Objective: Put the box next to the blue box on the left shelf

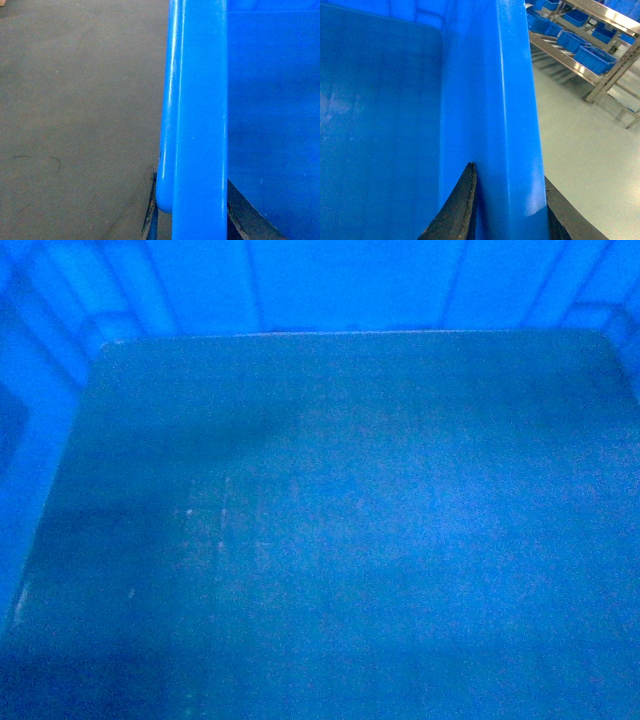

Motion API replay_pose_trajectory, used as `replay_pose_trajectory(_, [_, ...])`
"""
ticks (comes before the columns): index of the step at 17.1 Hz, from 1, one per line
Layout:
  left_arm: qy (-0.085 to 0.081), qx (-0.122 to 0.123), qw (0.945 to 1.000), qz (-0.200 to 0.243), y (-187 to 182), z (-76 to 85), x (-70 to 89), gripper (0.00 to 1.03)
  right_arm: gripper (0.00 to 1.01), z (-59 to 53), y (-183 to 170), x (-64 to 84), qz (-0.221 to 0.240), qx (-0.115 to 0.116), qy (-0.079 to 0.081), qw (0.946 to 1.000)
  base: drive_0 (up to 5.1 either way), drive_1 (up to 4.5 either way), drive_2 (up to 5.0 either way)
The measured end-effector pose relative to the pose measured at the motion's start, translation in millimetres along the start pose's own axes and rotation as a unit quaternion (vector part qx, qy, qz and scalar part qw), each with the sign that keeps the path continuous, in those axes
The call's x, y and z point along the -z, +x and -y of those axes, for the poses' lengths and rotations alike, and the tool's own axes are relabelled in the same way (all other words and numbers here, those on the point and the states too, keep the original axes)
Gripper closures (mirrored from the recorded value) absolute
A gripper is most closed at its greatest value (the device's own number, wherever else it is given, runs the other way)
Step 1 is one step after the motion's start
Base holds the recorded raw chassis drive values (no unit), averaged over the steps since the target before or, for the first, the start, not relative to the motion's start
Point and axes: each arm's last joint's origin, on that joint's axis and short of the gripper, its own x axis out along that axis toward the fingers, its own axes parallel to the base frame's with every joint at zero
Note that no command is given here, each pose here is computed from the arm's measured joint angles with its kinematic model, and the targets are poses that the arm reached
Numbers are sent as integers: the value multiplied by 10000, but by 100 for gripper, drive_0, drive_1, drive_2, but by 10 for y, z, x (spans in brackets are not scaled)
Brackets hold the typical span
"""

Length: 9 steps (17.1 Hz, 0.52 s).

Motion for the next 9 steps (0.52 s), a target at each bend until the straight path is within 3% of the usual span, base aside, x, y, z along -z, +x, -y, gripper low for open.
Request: replay_pose_trajectory(9, [1, 2, 10000, -2, 0, 0, 0, 83, 79, 0, 0, 1, -3, 2, -14, 10000, -161, -161, -161])
